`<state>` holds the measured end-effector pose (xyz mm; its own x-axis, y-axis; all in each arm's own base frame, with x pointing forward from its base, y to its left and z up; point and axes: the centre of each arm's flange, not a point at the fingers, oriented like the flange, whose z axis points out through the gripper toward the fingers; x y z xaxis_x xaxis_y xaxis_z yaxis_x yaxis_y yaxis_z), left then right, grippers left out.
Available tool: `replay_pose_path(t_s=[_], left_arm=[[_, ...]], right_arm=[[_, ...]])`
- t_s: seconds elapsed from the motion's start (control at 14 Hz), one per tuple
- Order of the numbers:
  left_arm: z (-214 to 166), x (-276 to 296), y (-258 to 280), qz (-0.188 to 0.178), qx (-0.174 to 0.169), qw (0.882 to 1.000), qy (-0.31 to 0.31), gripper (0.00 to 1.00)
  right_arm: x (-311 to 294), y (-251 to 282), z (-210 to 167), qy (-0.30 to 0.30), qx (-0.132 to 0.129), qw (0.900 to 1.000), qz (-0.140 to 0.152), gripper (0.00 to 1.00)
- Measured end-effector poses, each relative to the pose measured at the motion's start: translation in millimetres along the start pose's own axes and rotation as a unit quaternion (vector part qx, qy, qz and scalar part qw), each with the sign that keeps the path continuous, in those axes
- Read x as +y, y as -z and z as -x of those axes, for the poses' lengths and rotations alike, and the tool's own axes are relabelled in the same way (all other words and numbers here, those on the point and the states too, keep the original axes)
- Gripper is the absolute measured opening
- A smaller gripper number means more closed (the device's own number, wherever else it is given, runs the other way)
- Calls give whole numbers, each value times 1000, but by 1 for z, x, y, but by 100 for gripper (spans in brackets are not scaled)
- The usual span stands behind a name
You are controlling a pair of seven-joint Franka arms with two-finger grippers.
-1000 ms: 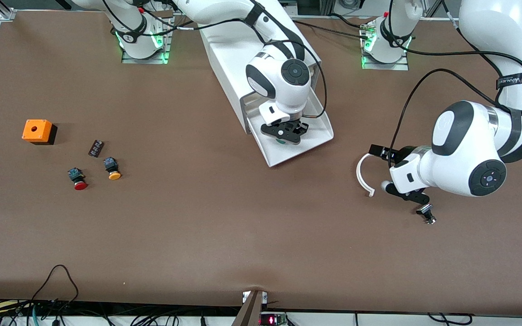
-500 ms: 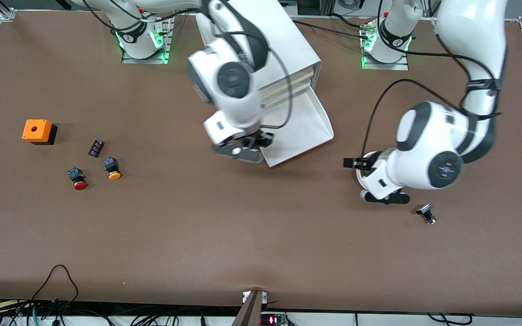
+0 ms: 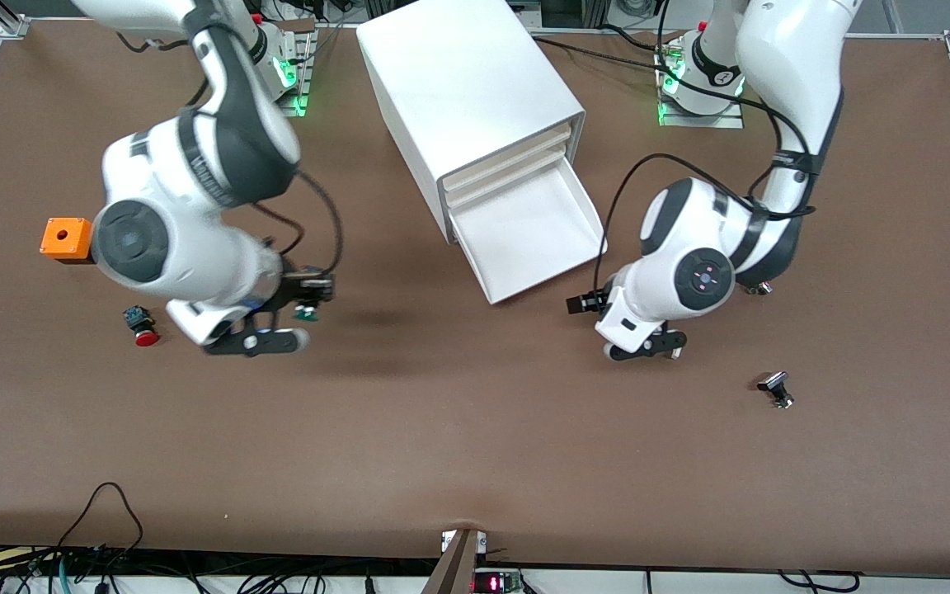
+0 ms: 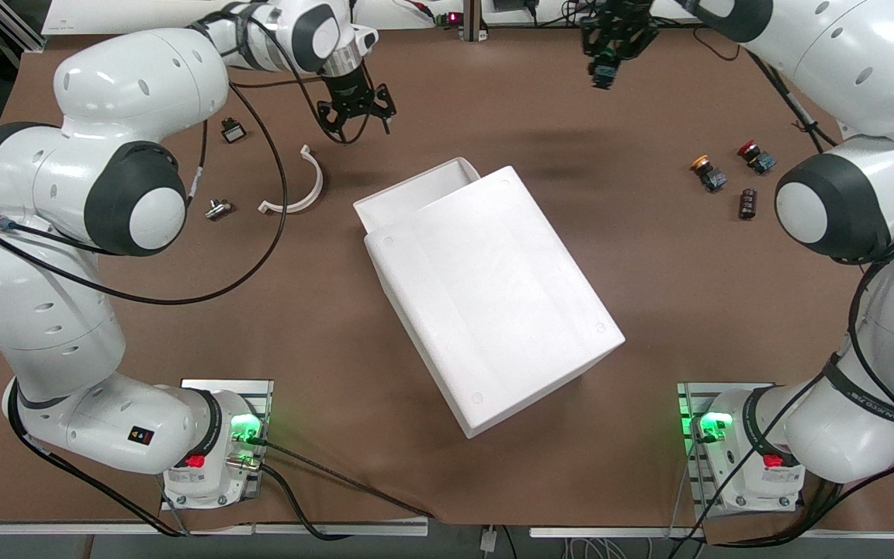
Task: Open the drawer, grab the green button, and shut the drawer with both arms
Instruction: 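Carry the green button out while the left gripper pushes the drawer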
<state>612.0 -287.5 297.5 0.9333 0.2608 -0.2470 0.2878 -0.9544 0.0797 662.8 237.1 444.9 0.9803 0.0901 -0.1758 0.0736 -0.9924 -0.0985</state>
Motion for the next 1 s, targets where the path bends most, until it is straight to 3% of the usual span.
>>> replay_pose_path(t_s=[0.29, 0.57, 1.0], left_arm=[[29, 28, -36, 8, 21, 999, 44, 100], [49, 40, -60, 8, 28, 997, 68, 100], [56, 47, -90, 6, 30, 997, 76, 100]], right_arm=[[108, -20, -16, 78, -16, 996, 25, 40], [204, -58, -32, 125, -9, 991, 39, 40], [234, -129, -19, 110, -36, 993, 31, 40]])
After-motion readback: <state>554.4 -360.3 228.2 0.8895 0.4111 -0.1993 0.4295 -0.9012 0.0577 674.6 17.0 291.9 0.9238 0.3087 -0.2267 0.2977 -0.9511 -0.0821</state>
